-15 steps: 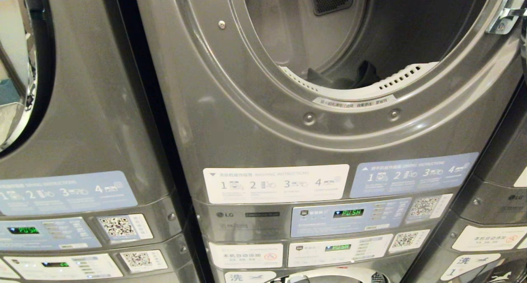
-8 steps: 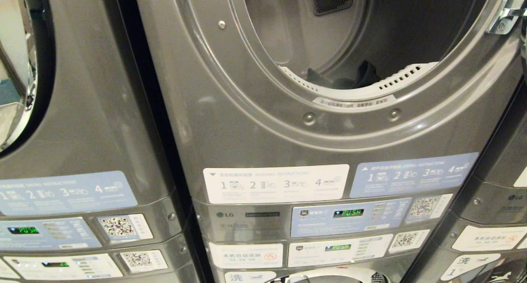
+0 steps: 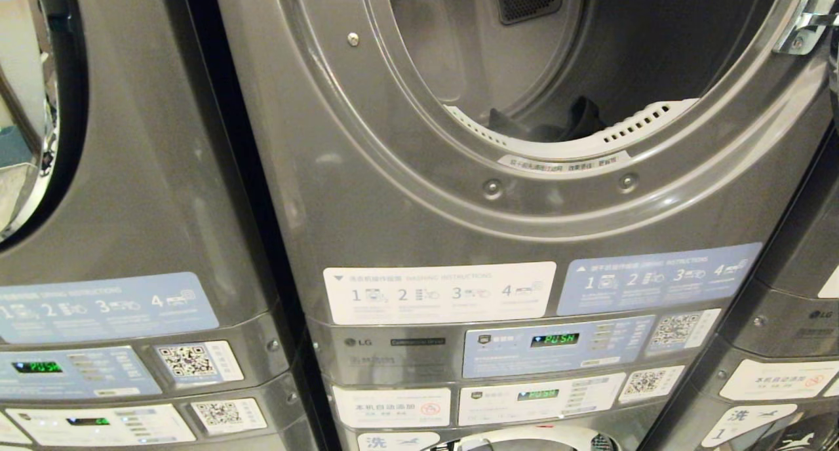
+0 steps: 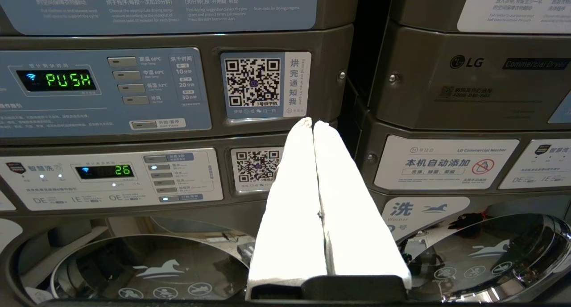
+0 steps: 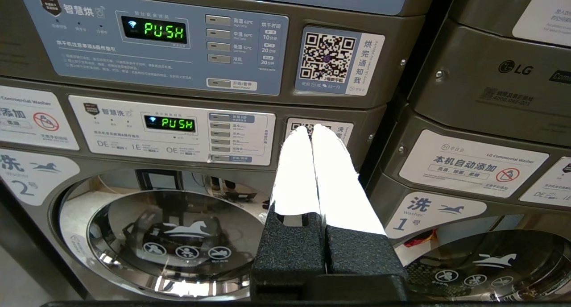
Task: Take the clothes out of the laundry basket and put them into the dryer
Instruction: Close the dryer
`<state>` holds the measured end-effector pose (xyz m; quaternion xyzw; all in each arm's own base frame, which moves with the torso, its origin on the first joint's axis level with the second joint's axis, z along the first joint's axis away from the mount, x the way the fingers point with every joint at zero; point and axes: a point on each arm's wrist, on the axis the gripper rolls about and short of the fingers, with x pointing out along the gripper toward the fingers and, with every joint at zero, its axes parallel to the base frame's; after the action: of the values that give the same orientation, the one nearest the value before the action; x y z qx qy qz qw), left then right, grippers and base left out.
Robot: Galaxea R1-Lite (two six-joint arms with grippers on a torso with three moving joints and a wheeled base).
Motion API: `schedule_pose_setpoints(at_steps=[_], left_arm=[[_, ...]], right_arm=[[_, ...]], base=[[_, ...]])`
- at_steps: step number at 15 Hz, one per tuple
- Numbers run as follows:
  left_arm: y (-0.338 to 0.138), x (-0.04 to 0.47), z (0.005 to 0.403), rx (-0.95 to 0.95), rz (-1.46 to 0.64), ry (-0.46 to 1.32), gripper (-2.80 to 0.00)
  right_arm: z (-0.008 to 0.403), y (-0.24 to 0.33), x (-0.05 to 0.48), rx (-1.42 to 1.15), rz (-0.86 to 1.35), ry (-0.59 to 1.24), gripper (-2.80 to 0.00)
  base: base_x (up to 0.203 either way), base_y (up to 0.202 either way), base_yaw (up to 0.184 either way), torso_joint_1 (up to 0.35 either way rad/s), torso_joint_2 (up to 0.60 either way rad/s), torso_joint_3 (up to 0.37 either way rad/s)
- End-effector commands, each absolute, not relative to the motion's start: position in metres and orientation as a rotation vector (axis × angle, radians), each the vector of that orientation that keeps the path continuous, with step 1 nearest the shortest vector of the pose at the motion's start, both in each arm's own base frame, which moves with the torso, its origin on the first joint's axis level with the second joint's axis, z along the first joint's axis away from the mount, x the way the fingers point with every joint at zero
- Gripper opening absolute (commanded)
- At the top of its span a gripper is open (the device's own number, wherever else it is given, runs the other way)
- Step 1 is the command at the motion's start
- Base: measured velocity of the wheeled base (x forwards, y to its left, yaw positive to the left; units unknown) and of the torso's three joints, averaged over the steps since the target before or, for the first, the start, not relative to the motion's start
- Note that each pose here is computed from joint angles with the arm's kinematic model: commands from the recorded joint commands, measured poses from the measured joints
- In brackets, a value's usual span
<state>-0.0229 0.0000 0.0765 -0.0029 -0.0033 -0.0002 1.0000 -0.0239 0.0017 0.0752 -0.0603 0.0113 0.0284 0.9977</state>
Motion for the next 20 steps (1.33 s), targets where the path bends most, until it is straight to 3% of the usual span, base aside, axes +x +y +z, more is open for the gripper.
schedule_pose_setpoints(at_steps=[1, 5, 20], left_arm=[[0.0000, -0.0229, 0.0765, -0.006, 0.001, -0.008, -2.80], [0.0000, -0.0229, 0.0765, -0.006, 0.000, -0.008, -2.80], [0.0000, -0.0229, 0.0765, -0.006, 0.001, -0.008, -2.80]], right_arm=[[0.0752, 0.0018, -0.0238, -0.122, 0.058, 0.024, -2.80], [0.0752, 0.0017, -0.0239, -0.122, 0.057, 0.023, -2.80], [0.0752, 0.0017, -0.0238, -0.122, 0.057, 0.024, -2.80]], base=[[0.000, 0.000, 0.000, 0.000, 0.00, 0.000], [0.001, -0.053, 0.001, 0.002, 0.00, 0.001], [0.000, -0.195, 0.002, 0.002, 0.00, 0.003]])
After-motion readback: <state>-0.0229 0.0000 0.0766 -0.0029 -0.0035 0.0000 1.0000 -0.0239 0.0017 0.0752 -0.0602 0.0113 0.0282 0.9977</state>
